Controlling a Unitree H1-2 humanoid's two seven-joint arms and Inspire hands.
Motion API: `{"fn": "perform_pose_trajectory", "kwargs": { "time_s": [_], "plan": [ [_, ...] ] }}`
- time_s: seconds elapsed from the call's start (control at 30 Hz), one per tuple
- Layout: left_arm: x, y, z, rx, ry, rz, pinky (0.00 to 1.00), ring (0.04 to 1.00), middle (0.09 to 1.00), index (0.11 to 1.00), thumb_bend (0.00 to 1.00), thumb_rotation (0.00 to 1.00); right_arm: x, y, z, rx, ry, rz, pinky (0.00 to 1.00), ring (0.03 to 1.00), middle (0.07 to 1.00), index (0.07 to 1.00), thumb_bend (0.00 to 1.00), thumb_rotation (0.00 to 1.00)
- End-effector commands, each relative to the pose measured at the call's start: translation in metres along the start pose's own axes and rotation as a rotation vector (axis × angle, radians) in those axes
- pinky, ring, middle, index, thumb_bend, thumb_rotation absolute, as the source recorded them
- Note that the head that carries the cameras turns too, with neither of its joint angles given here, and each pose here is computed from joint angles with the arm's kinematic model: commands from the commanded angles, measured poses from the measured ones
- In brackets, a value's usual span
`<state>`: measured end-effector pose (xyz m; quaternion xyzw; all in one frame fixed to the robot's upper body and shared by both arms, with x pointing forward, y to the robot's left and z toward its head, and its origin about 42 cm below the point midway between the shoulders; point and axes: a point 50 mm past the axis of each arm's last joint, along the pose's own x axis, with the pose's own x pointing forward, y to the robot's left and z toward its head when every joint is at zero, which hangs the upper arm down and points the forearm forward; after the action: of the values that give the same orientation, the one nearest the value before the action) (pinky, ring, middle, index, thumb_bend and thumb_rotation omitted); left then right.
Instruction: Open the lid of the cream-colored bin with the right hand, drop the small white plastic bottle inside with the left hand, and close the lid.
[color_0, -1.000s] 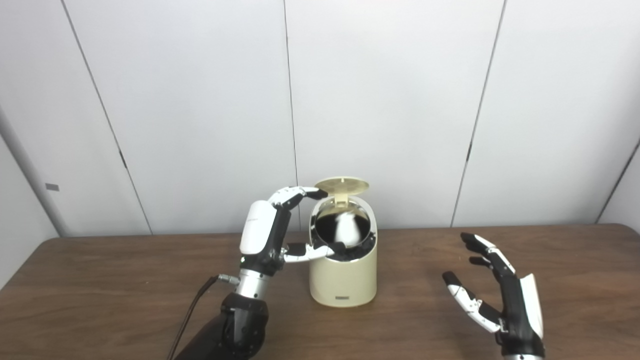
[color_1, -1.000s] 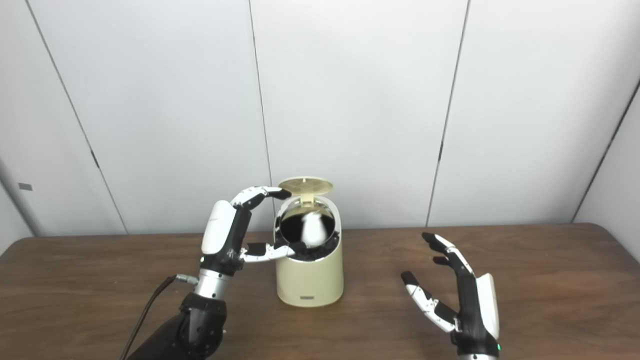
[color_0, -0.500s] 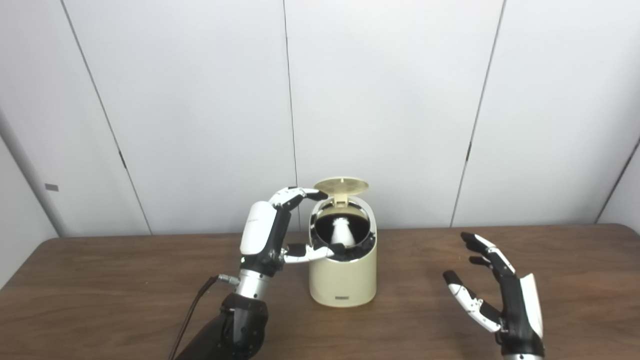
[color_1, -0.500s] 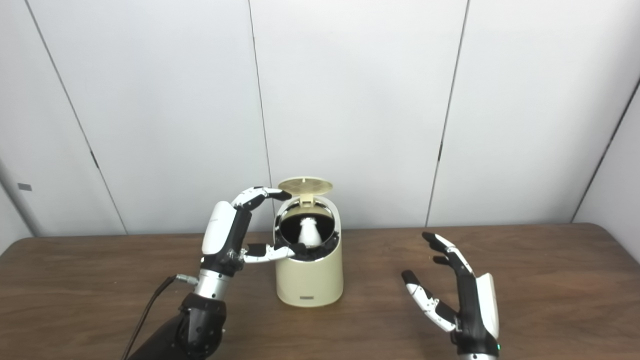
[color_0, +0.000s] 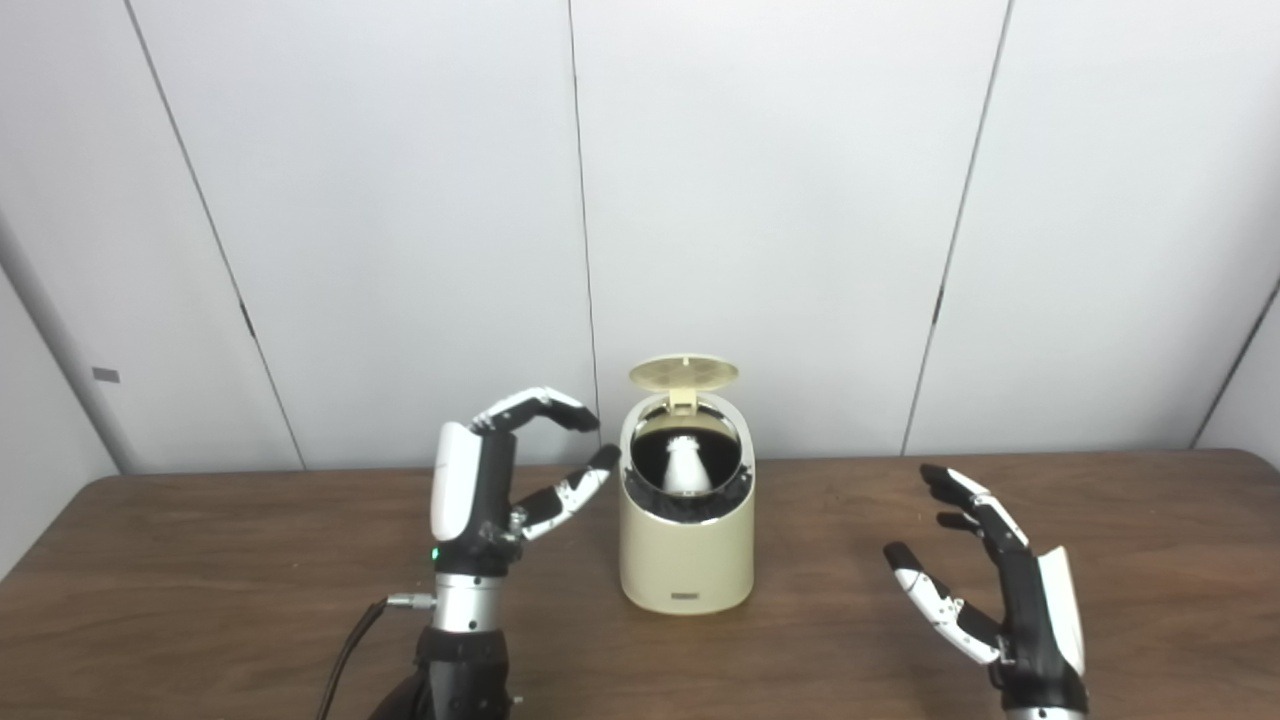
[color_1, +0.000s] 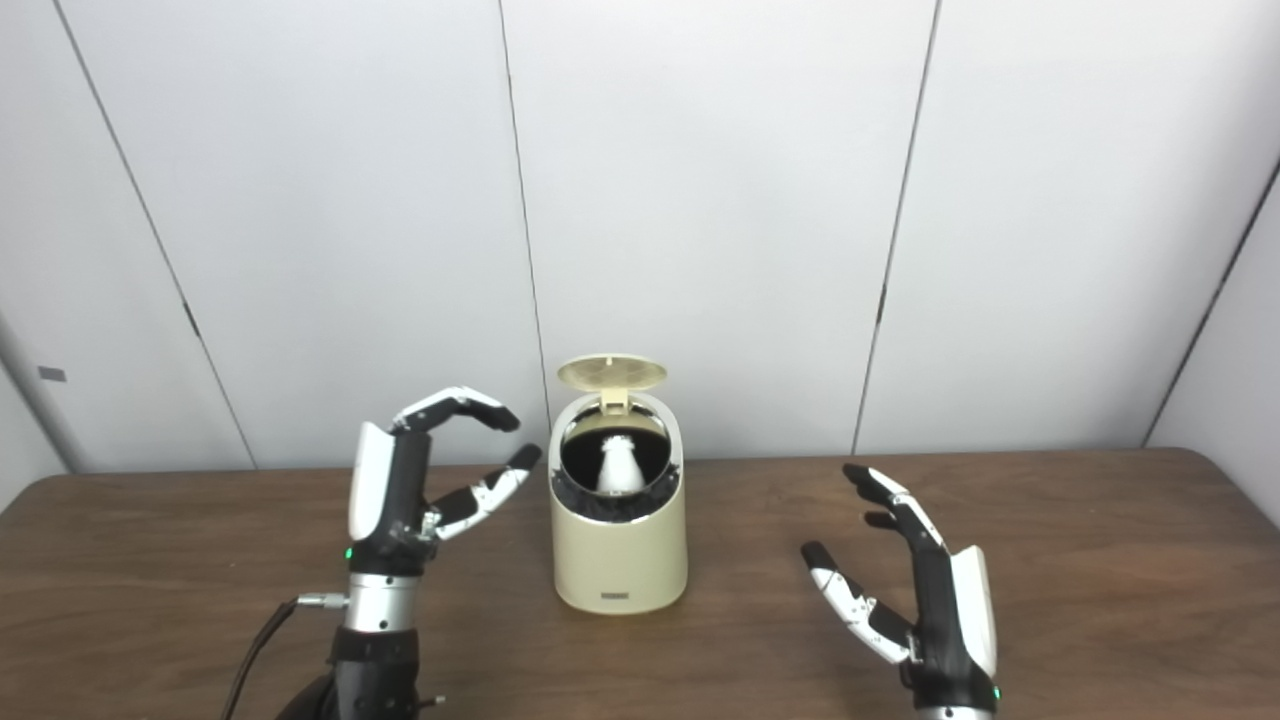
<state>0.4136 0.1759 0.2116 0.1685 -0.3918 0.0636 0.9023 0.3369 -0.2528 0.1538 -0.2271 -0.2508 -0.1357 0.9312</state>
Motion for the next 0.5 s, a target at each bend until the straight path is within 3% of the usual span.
{"fn": "perform_pose_trajectory", "kwargs": {
  "time_s": [0.0,0.17,0.27,0.33,0.47],
  "plan": [
    [0.017,0.006,0.015,-0.055,-0.059,0.017,0.67,0.55,0.498,0.463,0.52,0.0,0.003,0.0,0.007,0.012,-0.042,-0.005,0.69,0.782,0.79,0.775,0.28,0.47],
    [0.012,0.022,0.016,-0.078,-0.042,0.023,0.68,0.56,0.496,0.469,0.52,0.0,0.003,-0.001,0.009,0.012,-0.038,-0.008,0.7,0.784,0.79,0.773,0.27,0.46],
    [0.008,0.034,0.016,-0.107,-0.022,0.033,0.62,0.554,0.488,0.481,0.52,0.0,0.004,-0.002,0.011,0.017,-0.047,-0.008,0.69,0.785,0.788,0.769,0.27,0.48],
    [0.004,0.044,0.015,-0.092,-0.021,0.028,0.36,0.428,0.482,0.502,0.51,0.0,0.006,-0.003,0.009,0.021,-0.059,-0.004,0.71,0.794,0.793,0.773,0.28,0.49],
    [-0.007,0.062,0.012,-0.09,-0.003,0.002,0.49,0.574,0.598,0.497,0.49,0.06,0.014,-0.006,0.009,-0.004,-0.116,0.019,0.71,0.807,0.816,0.794,0.3,0.5]
  ]
}}
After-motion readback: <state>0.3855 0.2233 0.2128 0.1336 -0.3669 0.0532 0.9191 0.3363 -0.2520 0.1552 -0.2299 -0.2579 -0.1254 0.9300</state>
